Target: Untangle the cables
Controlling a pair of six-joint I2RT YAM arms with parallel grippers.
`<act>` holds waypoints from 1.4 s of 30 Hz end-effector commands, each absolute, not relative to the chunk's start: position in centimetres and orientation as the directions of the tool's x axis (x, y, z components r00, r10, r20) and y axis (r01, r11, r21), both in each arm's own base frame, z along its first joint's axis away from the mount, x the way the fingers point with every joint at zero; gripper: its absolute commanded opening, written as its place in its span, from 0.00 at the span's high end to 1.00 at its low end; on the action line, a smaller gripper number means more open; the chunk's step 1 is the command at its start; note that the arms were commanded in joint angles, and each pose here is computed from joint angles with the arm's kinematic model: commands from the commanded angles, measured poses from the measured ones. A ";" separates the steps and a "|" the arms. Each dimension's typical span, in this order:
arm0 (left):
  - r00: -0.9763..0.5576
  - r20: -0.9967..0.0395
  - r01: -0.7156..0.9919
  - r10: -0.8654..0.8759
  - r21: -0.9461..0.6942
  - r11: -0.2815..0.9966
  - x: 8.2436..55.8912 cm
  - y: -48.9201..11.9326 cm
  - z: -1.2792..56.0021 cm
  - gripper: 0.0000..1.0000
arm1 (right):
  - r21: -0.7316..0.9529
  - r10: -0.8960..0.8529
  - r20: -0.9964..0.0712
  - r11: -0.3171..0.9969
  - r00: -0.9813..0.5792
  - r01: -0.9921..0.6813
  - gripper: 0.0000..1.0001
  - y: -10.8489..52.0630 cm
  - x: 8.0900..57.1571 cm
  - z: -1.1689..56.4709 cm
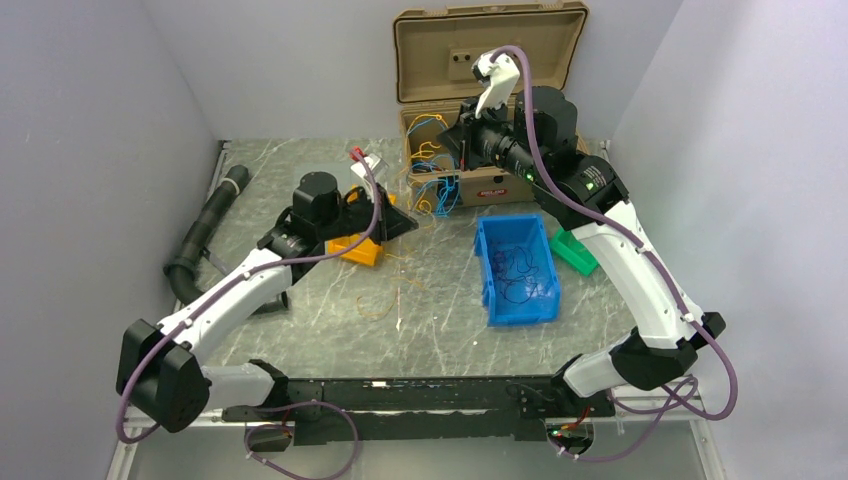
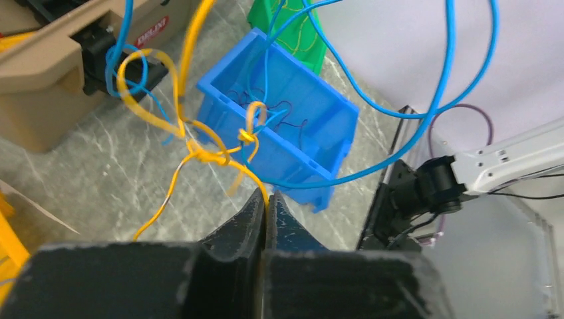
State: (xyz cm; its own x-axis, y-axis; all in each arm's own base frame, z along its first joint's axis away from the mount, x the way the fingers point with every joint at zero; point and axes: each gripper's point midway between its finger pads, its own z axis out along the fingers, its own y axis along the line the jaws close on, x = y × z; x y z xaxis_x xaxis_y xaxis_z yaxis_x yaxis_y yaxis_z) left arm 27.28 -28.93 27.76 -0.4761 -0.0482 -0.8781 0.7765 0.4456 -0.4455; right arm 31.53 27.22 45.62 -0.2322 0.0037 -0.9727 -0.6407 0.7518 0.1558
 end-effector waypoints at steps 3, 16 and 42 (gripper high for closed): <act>-0.392 -0.915 0.820 -0.093 -0.393 0.416 27.9 -29.7 28.8 1.00 | 0.129 0.068 -0.990 0.808 -0.128 -0.574 1.00 25.0 31.9 49.3; -0.601 -0.788 0.580 -0.129 -0.542 0.608 24.1 -24.5 14.3 1.00 | 0.085 0.083 -0.996 0.964 -0.016 -0.254 1.00 17.1 34.8 53.7; -0.333 -0.936 0.403 -0.114 -0.250 0.880 23.9 -13.8 25.9 1.00 | 0.158 0.059 -0.965 0.907 -0.254 -0.391 1.00 18.3 33.1 42.5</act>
State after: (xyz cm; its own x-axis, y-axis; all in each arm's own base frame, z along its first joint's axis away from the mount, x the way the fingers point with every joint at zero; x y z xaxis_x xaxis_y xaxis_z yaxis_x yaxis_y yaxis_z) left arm 24.18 -12.49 21.67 -0.4151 -0.1971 -0.8882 0.2538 0.9124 -0.3211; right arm 34.53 16.08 45.00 -0.1969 0.0389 -0.9797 -0.2685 0.9589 0.0921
